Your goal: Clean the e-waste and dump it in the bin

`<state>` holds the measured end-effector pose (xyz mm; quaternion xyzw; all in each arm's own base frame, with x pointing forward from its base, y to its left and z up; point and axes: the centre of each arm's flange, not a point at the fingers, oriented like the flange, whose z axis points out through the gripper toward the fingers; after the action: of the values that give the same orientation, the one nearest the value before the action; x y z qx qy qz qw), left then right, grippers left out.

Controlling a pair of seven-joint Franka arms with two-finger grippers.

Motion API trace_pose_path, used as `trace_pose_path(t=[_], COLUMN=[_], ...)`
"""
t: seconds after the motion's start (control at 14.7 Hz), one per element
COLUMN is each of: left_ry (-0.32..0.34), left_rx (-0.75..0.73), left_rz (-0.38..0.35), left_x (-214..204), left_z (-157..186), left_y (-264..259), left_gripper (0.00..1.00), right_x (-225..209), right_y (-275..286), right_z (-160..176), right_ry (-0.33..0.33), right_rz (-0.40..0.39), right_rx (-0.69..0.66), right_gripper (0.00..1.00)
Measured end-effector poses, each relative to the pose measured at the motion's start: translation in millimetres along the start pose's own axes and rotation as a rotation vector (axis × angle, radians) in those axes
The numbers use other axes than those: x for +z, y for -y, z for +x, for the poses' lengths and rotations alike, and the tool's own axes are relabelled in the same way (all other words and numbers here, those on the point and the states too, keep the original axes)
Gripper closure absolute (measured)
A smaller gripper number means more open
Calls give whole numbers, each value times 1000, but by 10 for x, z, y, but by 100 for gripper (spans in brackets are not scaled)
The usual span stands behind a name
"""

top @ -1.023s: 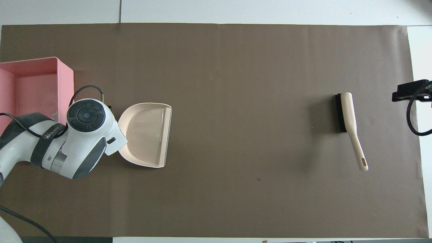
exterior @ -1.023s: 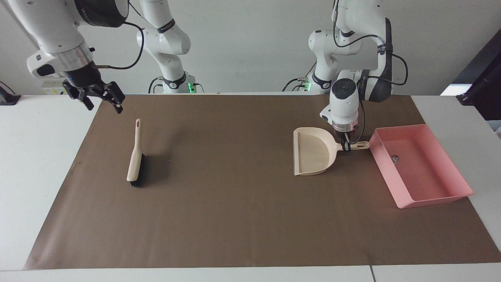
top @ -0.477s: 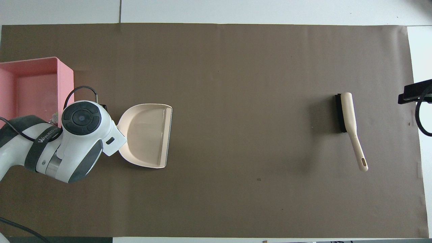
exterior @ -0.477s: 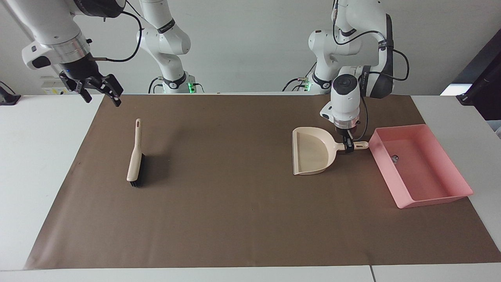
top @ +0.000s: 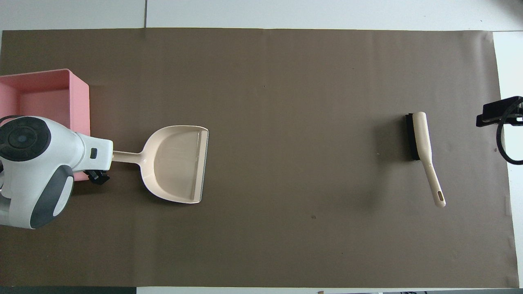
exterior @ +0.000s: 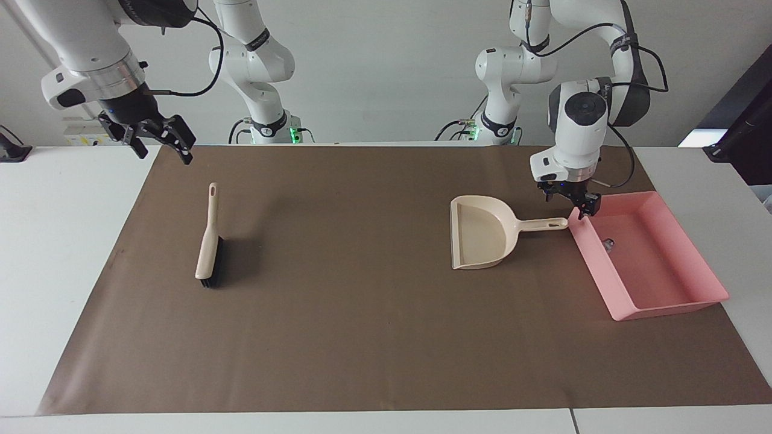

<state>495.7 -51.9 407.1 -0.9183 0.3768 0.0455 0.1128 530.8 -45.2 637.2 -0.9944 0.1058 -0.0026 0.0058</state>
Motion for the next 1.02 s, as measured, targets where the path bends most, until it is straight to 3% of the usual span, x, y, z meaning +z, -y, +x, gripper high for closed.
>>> trace_pose_path(t=[0.2,0.41,0.68,1.02], left_ry=[-70,-115,-145,-148], left_rx=[-261,-422,-499,-545], left_rz=[-68,-114,-151,-186], left_x=[-219,-798,-1691,-2270], left_z=[46,9,-141,-145], left_y=[95,384,712,880], left_gripper=[2,2,2,2], right_x=[11,15,32,32], right_y=[-35,-50,-31,-24], right_z=[-10,-13,-20,-21], right_ry=[13,17,24,24], right_rz=[-2,-2,-3,-3], right_rx=[6,9,5,4], right_gripper=[0,0,0,0])
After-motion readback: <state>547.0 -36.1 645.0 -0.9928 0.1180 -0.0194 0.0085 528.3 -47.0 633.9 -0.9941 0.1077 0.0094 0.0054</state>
